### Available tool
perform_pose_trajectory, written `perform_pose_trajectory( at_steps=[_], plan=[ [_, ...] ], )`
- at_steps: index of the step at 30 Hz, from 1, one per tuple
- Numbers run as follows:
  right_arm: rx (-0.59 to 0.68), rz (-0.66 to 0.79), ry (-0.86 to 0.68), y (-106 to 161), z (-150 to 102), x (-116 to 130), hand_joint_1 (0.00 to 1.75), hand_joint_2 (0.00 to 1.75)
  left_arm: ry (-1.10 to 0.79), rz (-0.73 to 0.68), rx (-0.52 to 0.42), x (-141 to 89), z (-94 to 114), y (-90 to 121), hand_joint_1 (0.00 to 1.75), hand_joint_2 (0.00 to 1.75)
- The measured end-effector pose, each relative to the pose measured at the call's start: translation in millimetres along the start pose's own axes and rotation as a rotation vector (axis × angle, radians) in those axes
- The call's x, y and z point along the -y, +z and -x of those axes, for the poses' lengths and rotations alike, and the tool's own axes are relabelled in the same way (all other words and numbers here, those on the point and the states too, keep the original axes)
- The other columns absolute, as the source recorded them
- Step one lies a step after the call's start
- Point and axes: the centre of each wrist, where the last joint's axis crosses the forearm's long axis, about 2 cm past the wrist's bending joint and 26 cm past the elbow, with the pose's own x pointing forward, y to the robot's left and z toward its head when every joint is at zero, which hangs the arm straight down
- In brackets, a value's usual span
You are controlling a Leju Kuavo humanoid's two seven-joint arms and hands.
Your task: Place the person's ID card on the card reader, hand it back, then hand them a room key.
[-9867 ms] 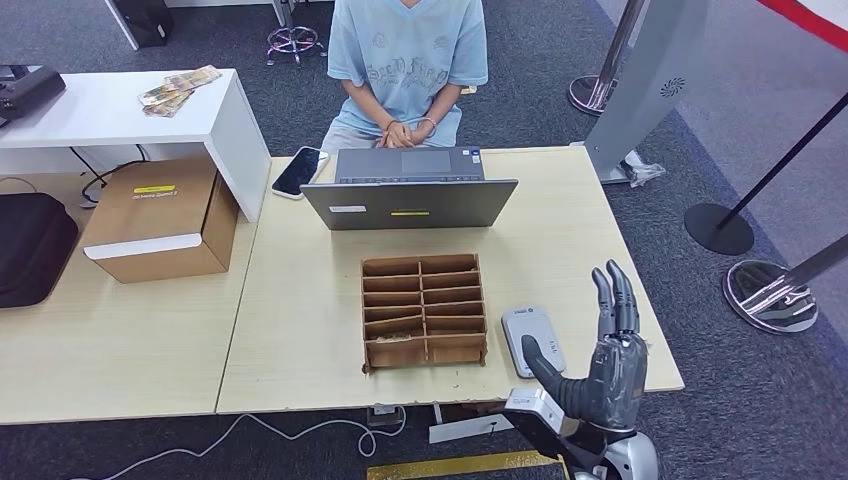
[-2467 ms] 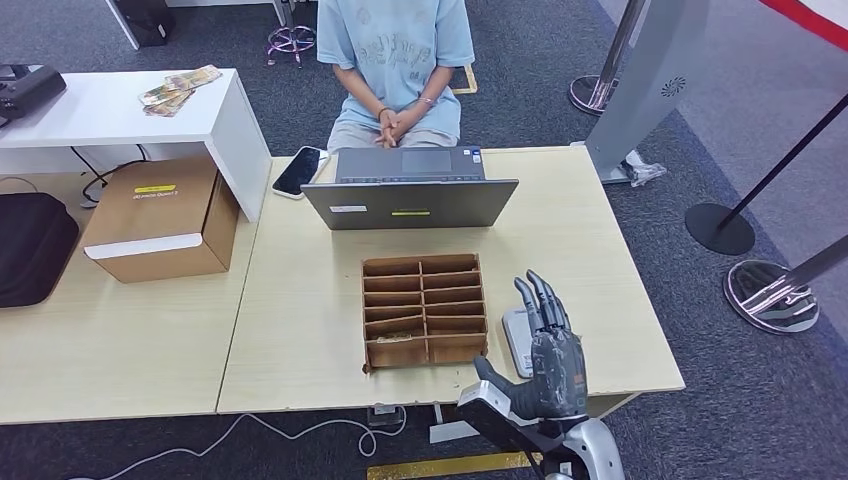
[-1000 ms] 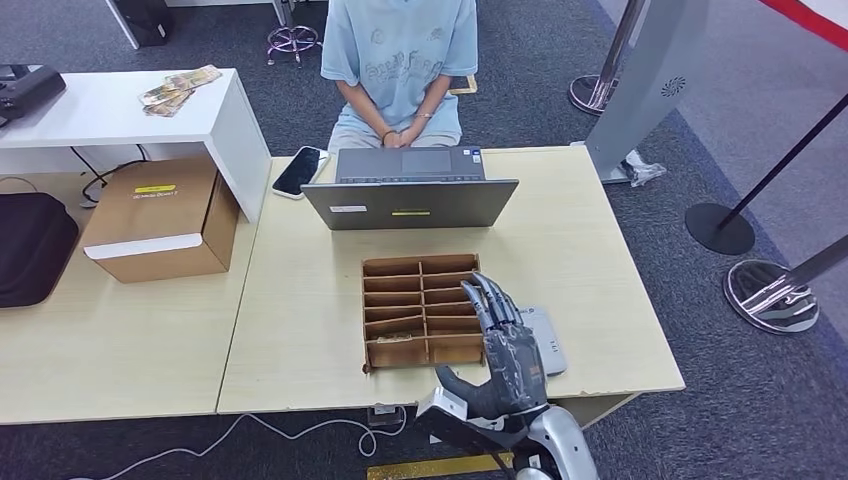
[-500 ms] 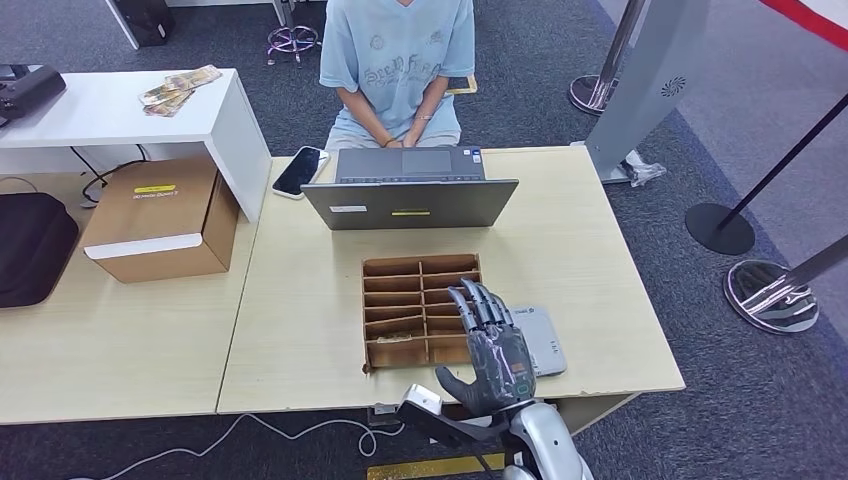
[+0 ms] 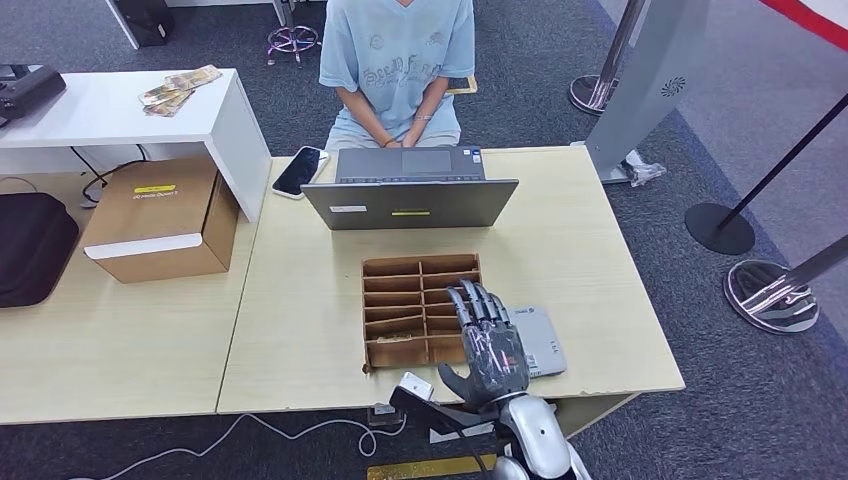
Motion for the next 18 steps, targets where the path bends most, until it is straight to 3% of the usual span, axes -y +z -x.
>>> perform_pose_trajectory(
  at_steps=[18],
  plan=[
    [0.014,-0.071,0.048,-21,-19,-18,0.0,1.75,0.02,-0.001,-0.056,-2,-3,-1,0.0,0.0]
  ],
)
